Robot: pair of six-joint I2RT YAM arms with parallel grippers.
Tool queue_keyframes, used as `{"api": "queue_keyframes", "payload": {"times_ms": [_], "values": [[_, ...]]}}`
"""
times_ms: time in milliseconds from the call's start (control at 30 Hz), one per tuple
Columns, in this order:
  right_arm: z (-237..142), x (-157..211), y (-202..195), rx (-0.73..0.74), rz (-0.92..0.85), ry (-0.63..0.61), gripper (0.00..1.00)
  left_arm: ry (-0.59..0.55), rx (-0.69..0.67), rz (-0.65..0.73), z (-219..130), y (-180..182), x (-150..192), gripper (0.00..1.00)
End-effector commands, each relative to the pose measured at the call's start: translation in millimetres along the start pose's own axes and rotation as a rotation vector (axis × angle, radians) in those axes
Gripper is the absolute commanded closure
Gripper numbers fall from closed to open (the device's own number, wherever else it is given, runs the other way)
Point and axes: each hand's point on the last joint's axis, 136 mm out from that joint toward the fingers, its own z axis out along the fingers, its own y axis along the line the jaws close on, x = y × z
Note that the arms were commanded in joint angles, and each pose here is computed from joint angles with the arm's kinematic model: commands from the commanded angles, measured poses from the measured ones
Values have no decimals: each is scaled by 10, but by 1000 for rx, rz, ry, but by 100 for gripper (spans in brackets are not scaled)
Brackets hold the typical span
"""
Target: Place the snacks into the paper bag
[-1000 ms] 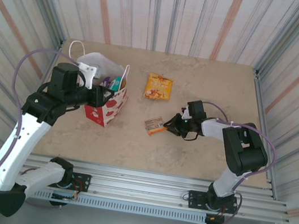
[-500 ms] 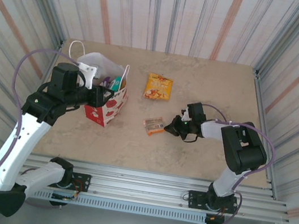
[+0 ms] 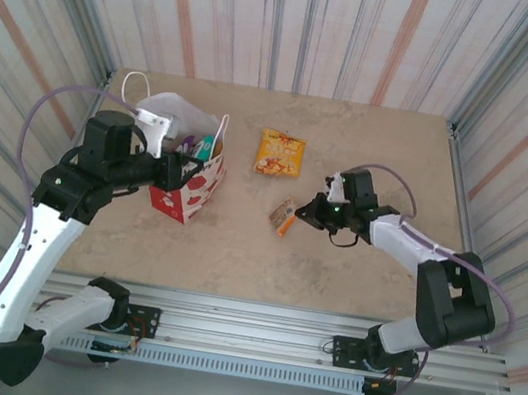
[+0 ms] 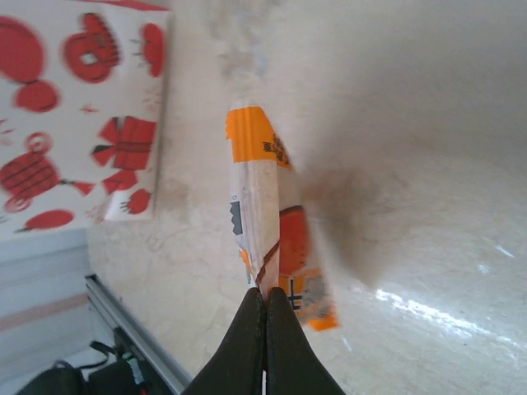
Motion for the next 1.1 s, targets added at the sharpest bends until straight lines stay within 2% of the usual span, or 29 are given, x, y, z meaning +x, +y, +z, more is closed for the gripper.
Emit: {"api": "queue_keyframes", "payload": {"times_ms": [0, 133, 267, 467, 667, 867, 1067], "values": [[-315, -51, 249, 19, -250, 1, 100, -25, 124, 107, -78, -259, -49, 52], [-623, -117, 541, 13, -499, -28, 100, 3, 265, 224, -84, -515, 41, 50], [-879, -79, 877, -58, -725, -39, 100, 15, 376, 334, -118, -732, 142, 49], [-1213, 89, 1393, -203, -1043, -104, 100, 36, 409, 497, -37, -814, 335, 47], [-1393, 456, 1765, -368, -1377, -142, 100, 73, 459, 615, 75, -880, 534, 45], [-1501, 595, 2004, -502, -1445, -159, 100, 110, 517, 680, 187, -974, 644, 45], [-1501, 618, 2111, -553, -1439, -172, 100, 123, 573, 720, 268, -1108, 686, 44]]}}
